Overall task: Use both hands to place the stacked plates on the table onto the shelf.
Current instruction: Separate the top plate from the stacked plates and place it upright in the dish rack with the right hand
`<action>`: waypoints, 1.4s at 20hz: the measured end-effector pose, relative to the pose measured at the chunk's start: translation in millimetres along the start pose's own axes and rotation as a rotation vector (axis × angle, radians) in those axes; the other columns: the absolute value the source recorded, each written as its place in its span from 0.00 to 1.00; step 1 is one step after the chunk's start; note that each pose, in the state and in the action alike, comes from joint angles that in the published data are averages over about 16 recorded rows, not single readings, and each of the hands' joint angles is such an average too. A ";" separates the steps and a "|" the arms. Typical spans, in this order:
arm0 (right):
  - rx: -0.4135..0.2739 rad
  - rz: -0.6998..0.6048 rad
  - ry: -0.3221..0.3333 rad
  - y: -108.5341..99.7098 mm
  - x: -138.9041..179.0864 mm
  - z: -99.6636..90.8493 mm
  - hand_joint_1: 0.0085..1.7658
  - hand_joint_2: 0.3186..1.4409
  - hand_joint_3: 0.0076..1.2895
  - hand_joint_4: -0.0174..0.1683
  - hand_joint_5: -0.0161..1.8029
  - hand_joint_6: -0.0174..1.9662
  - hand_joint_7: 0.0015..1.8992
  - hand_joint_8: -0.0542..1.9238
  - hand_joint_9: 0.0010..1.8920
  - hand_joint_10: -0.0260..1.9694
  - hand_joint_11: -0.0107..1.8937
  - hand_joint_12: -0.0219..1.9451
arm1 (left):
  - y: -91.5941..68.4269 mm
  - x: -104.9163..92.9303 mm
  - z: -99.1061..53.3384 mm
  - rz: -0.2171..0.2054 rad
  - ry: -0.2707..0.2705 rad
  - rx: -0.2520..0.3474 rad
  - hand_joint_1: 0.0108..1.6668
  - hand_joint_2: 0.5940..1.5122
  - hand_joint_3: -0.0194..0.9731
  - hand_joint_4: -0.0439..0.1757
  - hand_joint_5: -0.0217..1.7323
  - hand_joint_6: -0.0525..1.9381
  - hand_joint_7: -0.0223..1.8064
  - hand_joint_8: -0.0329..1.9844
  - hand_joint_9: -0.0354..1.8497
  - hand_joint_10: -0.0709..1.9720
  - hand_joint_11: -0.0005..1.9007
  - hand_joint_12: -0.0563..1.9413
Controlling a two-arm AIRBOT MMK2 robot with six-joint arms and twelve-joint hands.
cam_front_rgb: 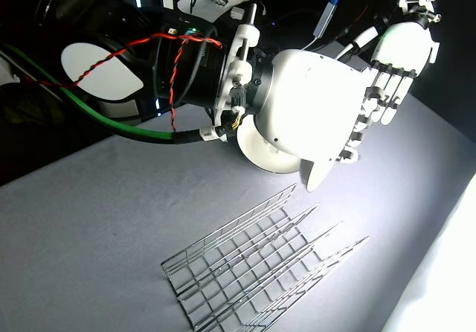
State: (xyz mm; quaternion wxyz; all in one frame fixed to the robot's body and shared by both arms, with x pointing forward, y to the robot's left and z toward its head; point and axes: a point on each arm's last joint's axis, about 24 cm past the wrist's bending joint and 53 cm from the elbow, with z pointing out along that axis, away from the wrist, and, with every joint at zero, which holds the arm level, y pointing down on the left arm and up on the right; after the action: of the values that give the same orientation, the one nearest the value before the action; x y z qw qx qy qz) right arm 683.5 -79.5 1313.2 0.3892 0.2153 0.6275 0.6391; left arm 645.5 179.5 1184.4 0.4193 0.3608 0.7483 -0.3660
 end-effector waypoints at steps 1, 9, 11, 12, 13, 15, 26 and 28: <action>0.002 0.001 -0.007 -0.7 -3.5 -0.7 0.74 0.70 0.00 0.05 0.42 0.66 0.44 0.58 0.42 0.70 0.37 0.83 | 0.3 -0.1 0.1 0.005 0.000 -0.001 0.00 0.49 0.04 0.19 0.06 0.03 0.06 0.02 0.05 0.04 0.01 0.08; 0.012 0.002 -0.066 -3.7 -33.8 -5.9 0.75 0.69 0.00 0.05 0.42 0.66 0.45 0.59 0.43 0.68 0.39 0.80 | 5.5 -6.5 0.7 0.056 -0.014 -0.027 0.00 0.49 0.04 0.19 0.06 0.03 0.05 0.02 0.04 0.04 0.01 0.07; 0.011 0.002 -0.080 -3.0 -40.8 -6.9 0.75 0.69 0.00 0.05 0.42 0.66 0.45 0.59 0.43 0.68 0.39 0.80 | 7.2 -8.5 0.9 0.070 -0.018 -0.036 0.00 0.49 0.04 0.19 0.07 0.03 0.05 0.02 0.04 0.04 0.01 0.07; 0.010 0.002 -0.086 -2.7 -44.1 -7.6 0.75 0.69 0.00 0.05 0.42 0.66 0.45 0.59 0.43 0.68 0.39 0.80 | 7.8 -9.3 1.1 0.077 -0.019 -0.040 0.00 0.49 0.04 0.19 0.07 0.03 0.05 0.02 0.04 0.04 0.01 0.07; 0.010 0.002 -0.093 -2.4 -47.3 -8.4 0.75 0.69 0.00 0.05 0.43 0.66 0.45 0.59 0.43 0.68 0.39 0.79 | 8.2 -10.1 1.4 0.084 -0.020 -0.043 0.00 0.49 0.04 0.19 0.07 0.03 0.05 0.02 0.04 0.04 0.01 0.07; 0.011 0.003 -0.105 -2.6 -53.5 -10.7 0.76 0.69 0.00 0.05 0.43 0.66 0.45 0.59 0.43 0.67 0.39 0.79 | 9.1 -11.9 1.9 0.097 -0.024 -0.050 0.00 0.48 0.04 0.19 0.07 0.03 0.05 0.02 0.04 0.04 0.01 0.07; 0.059 -0.018 -0.167 -24.7 -84.7 -28.8 0.79 0.69 0.00 0.06 0.44 0.65 0.45 0.58 0.42 0.68 0.39 0.80 | -9.4 -7.6 16.2 0.115 -0.015 -0.013 0.00 0.48 0.04 0.19 0.07 0.03 0.05 0.02 0.04 0.04 0.01 0.07; 0.074 -0.027 -0.180 -32.5 -91.6 -32.9 0.79 0.69 0.00 0.06 0.44 0.64 0.45 0.58 0.42 0.68 0.39 0.80 | -17.6 -5.2 21.5 0.106 -0.014 0.007 0.00 0.48 0.04 0.19 0.07 0.03 0.05 0.02 0.04 0.04 0.01 0.07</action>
State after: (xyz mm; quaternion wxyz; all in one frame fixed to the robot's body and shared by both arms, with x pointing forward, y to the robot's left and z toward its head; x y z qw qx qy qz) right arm 721.2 -173.7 1297.3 0.4442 0.2777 0.6161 0.5882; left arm 640.4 151.7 1185.2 0.4420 0.3992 0.7238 -0.3484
